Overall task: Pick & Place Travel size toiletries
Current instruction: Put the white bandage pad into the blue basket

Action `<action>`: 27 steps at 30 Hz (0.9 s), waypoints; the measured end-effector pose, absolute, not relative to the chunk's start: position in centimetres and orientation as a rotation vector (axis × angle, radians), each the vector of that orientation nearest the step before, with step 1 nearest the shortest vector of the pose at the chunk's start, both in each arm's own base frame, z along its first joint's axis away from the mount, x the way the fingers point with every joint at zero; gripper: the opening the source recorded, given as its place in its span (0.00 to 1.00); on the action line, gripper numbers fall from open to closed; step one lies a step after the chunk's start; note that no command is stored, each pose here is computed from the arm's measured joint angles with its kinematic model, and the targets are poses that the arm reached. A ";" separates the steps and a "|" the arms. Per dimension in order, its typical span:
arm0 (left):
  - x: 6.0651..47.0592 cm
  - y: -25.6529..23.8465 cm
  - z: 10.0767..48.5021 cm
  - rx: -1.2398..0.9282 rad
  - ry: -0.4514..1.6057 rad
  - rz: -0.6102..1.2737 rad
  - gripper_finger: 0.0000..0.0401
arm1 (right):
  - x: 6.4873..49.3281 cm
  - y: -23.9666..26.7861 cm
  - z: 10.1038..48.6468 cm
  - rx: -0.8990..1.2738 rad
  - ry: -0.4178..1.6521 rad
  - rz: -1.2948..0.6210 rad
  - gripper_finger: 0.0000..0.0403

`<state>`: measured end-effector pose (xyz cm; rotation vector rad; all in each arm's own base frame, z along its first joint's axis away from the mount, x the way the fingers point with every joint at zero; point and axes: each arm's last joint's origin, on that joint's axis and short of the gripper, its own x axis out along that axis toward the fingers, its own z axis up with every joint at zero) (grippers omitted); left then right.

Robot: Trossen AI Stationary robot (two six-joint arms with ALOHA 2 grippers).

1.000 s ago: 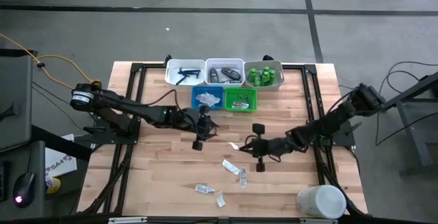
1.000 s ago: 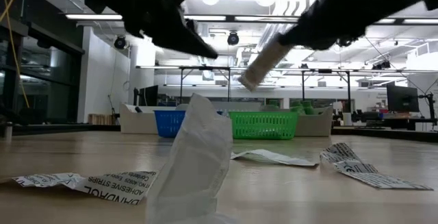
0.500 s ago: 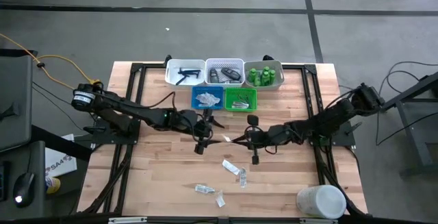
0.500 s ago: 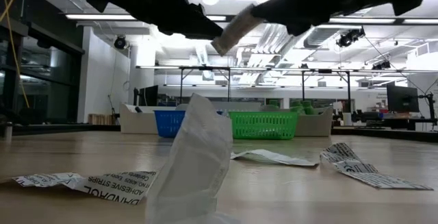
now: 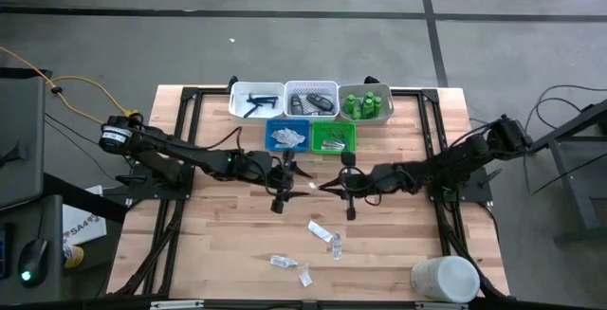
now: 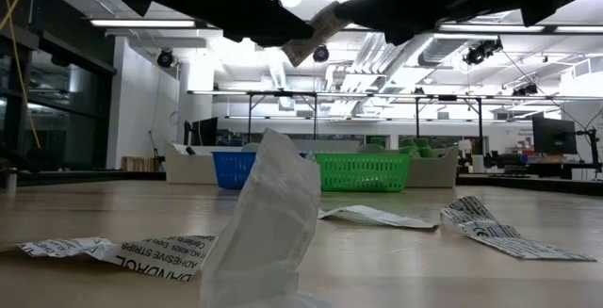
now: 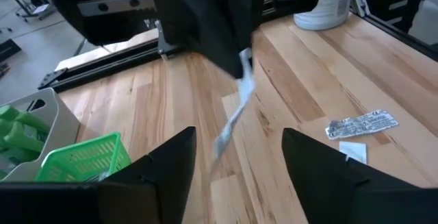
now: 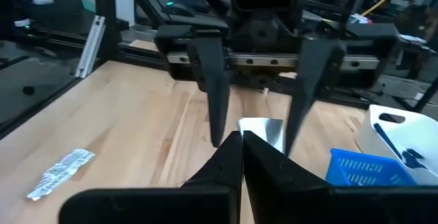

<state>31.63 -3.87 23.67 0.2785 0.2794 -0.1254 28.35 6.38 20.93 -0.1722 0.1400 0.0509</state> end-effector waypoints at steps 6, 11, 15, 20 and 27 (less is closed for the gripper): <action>31.6 -3.9 23.7 0.275 0.278 -0.125 0.38 | 28.4 6.3 20.9 -0.175 0.142 0.043 0.01; 31.6 -3.9 23.6 0.275 0.282 -0.125 0.16 | 28.4 6.3 20.9 -0.179 0.141 0.040 0.01; 31.6 -3.9 23.6 0.274 0.287 -0.125 0.02 | 28.4 6.3 20.9 -0.182 0.143 0.039 0.01; 31.6 -3.9 23.5 0.277 0.299 -0.127 0.01 | 28.4 6.3 20.9 -0.198 0.146 0.041 0.02; 31.4 -3.5 23.0 0.303 0.367 -0.036 0.01 | 28.0 6.5 21.6 -0.108 0.126 0.044 0.20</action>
